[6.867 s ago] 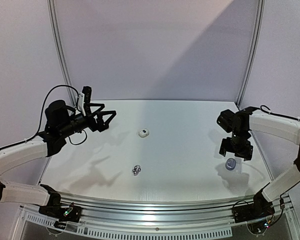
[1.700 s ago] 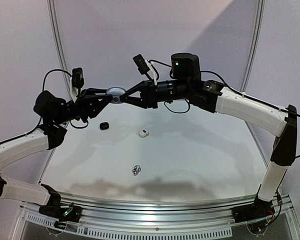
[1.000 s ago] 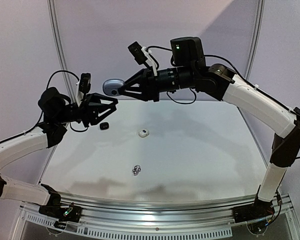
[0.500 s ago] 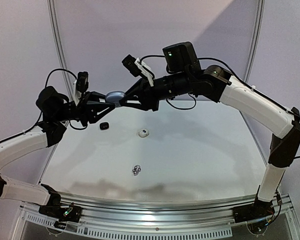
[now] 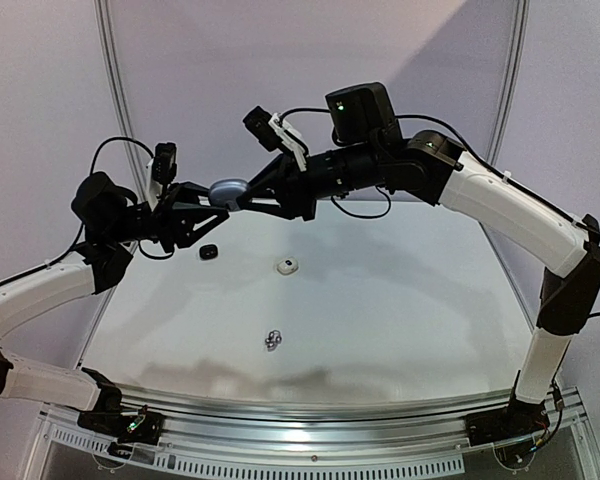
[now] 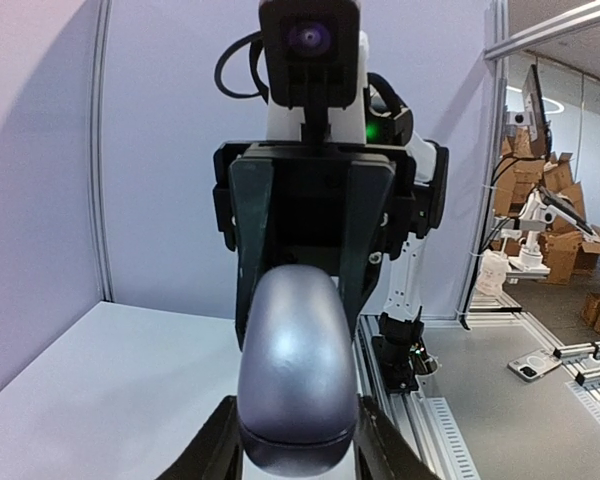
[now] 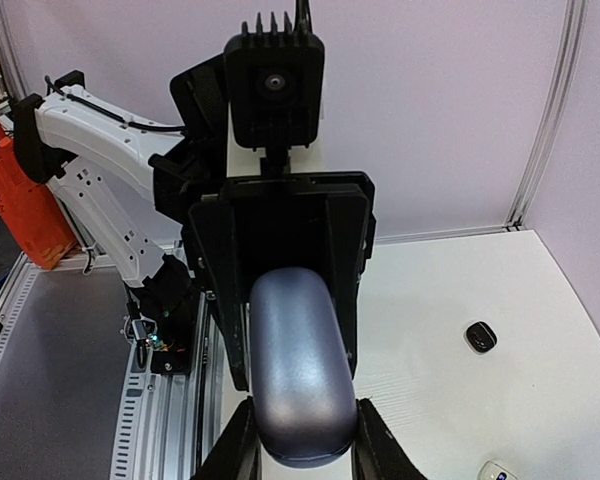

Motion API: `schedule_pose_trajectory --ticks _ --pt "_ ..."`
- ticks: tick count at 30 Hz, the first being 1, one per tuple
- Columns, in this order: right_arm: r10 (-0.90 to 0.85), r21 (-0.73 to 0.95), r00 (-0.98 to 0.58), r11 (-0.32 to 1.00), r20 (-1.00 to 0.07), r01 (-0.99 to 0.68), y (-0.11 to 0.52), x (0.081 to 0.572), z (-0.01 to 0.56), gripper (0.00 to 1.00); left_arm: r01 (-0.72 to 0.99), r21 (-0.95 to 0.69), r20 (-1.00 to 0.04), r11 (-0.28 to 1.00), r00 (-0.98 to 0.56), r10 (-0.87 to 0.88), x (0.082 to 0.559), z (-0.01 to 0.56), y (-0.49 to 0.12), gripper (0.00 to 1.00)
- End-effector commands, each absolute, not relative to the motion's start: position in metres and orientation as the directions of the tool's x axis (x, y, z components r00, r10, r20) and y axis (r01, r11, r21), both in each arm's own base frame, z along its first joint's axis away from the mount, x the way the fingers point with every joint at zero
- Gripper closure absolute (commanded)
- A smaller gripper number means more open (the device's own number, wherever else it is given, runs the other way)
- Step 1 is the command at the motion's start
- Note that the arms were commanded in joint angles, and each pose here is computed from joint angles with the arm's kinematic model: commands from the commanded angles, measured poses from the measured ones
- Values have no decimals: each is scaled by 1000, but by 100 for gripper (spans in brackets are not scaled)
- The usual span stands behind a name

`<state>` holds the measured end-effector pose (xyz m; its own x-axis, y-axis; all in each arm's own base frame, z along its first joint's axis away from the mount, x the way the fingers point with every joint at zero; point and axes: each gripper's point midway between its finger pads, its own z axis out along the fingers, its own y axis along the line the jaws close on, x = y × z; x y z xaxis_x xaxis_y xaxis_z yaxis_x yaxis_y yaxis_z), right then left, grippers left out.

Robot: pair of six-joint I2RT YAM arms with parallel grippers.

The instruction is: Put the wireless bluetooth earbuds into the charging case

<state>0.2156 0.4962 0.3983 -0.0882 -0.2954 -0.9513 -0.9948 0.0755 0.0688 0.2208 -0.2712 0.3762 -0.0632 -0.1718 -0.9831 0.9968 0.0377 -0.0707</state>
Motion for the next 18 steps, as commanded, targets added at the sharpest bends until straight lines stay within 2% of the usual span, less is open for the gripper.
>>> schedule_pose_trajectory --ticks 1,6,9,11,13,14,17,18 --pt "-256 51 -66 63 -964 -997 500 213 413 100 998 -53 -983 35 -46 -179 220 383 -270 65" --pt "-249 50 -63 58 -966 -997 501 213 415 100 998 -51 -983 36 -44 -179 220 384 -270 75" --pt "-252 52 -65 60 -966 -997 502 213 413 100 998 -47 -983 36 -40 -181 220 385 -270 87" --pt "-256 54 -68 60 -964 -997 502 213 412 100 998 -46 -983 36 -39 -181 220 385 -270 99" --pt "-264 57 -72 65 -962 -996 502 214 409 100 998 -44 -983 39 -37 -182 220 385 -270 100" --pt "-269 59 -77 74 -960 -996 502 216 407 96 998 -42 -983 42 -34 -182 221 385 -270 100" --pt "-296 59 -91 117 -951 -991 499 222 399 52 998 -17 -984 66 -5 -179 223 384 -269 100" --pt "-302 55 -92 131 -949 -990 498 224 398 42 997 -2 -985 73 11 -172 224 382 -270 100"
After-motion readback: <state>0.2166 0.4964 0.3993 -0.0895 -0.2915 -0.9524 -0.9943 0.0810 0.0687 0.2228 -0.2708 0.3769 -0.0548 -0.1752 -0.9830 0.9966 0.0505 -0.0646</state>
